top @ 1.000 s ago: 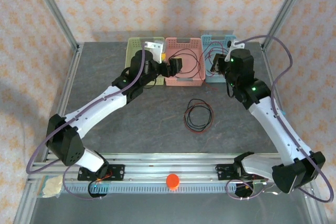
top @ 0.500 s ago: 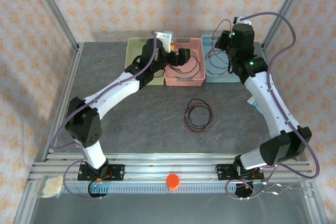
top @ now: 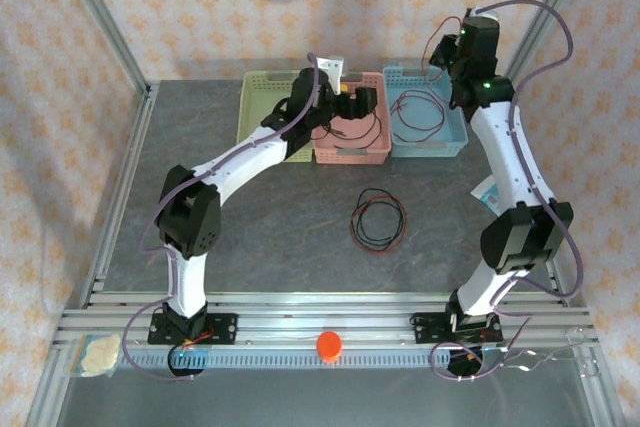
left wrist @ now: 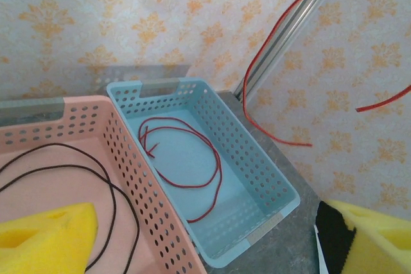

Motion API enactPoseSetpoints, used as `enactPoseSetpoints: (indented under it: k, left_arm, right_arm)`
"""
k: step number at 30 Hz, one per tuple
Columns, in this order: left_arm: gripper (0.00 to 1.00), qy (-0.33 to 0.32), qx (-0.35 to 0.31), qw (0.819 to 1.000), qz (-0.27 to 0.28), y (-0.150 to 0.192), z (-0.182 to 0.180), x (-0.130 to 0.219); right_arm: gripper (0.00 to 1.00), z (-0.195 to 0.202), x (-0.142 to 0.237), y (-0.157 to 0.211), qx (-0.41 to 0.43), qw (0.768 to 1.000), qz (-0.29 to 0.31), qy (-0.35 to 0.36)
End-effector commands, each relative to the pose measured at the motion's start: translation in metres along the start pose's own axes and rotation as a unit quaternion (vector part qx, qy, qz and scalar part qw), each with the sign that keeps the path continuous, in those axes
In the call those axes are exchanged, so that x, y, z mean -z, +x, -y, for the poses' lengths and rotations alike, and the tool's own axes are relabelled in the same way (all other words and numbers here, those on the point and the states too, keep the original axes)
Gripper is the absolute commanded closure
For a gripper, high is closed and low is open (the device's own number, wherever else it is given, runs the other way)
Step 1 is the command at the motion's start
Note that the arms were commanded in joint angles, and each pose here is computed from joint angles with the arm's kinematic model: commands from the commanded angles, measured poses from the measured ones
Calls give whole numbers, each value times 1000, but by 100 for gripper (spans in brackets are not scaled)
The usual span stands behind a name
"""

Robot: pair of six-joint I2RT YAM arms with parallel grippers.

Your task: Untangle the cables

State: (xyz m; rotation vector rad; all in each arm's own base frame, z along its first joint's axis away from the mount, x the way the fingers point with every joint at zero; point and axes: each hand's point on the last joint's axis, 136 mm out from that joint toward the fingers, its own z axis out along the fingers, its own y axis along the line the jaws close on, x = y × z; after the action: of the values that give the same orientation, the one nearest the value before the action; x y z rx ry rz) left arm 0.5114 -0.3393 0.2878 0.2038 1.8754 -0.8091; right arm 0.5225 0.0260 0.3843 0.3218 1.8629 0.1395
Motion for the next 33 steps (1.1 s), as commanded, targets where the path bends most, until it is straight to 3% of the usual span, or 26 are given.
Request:
enactPoseSetpoints:
  k: [1, 13, 26, 33]
  left_arm:
    - [11, 24, 4, 1000, 14, -10, 11, -6]
    - [11, 24, -13, 999, -46, 44, 15, -26]
    - [12, 16, -30, 996, -78, 80, 28, -29]
    - [14, 6, -17, 995, -95, 100, 27, -31]
  right_arm:
    - [100, 0, -15, 2, 20, 1000, -12, -6]
    - [100, 2, -78, 89, 18, 991, -127, -35]
    - [100, 43, -151, 179, 30, 976, -212, 44]
    - [82, 49, -168, 195, 21, 972, -225, 59]
